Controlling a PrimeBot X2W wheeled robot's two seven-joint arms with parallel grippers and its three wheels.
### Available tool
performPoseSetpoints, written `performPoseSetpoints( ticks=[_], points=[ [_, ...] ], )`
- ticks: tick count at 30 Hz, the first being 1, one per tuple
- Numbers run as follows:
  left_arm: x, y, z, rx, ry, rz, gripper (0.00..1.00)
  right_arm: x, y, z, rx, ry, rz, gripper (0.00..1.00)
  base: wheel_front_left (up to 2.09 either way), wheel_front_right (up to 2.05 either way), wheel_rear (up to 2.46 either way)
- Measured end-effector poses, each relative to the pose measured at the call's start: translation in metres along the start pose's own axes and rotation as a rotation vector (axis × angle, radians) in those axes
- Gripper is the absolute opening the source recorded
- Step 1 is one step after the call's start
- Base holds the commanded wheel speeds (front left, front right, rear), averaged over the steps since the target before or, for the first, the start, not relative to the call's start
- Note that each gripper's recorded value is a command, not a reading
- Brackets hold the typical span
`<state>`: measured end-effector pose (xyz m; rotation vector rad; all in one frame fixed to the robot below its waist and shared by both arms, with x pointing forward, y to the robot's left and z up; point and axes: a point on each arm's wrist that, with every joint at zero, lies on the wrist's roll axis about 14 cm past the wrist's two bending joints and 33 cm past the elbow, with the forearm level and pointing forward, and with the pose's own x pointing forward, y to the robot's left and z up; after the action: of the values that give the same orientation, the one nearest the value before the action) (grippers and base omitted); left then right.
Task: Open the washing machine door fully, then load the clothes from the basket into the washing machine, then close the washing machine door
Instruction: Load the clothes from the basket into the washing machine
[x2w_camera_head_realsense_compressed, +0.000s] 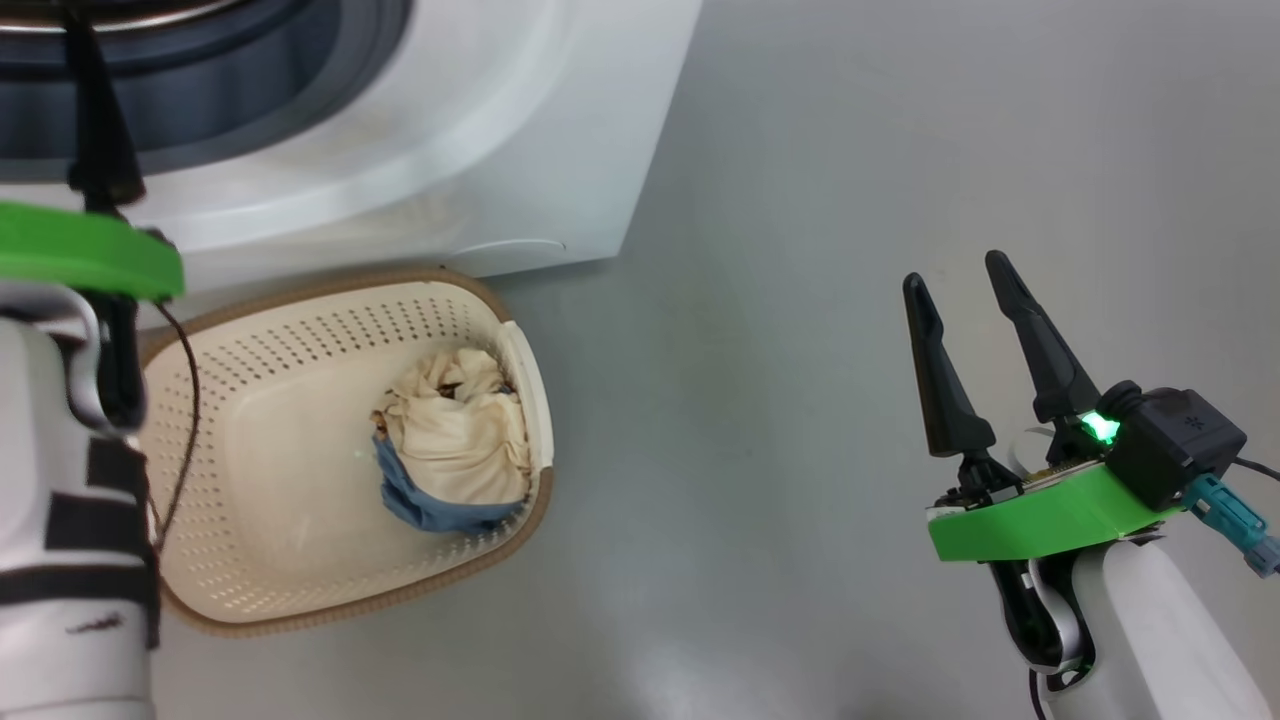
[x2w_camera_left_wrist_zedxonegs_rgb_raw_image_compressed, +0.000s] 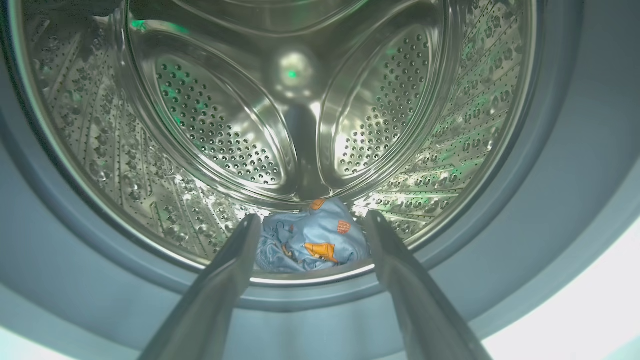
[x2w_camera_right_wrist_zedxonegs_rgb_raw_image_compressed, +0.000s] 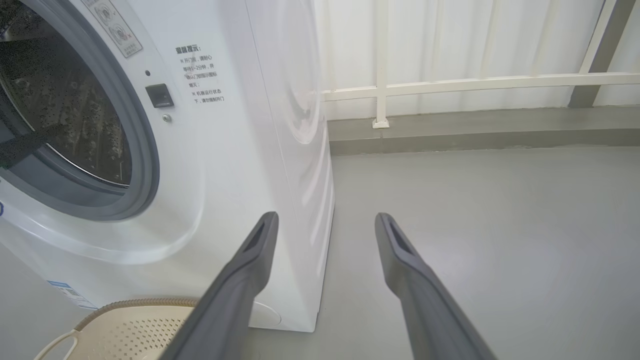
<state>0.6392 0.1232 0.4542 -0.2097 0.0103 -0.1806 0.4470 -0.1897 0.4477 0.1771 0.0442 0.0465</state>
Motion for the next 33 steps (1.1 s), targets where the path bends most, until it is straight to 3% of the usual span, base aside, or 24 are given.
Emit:
performPoseSetpoints(
  ticks=[11,33],
  points=[
    [-0.051,-0.002,0.007,0.043,0.008,0.003,1.0,-0.002,0.01,0.018,-0.014,-0.04,0.045,1.0,0.0,0.0,0.0],
    [-0.169,0.01,0.023,0.082,0.001,0.088,1.0,-0.052,0.017,0.031,-0.015,-0.046,0.069,1.0,0.0,0.0,0.0]
  ],
)
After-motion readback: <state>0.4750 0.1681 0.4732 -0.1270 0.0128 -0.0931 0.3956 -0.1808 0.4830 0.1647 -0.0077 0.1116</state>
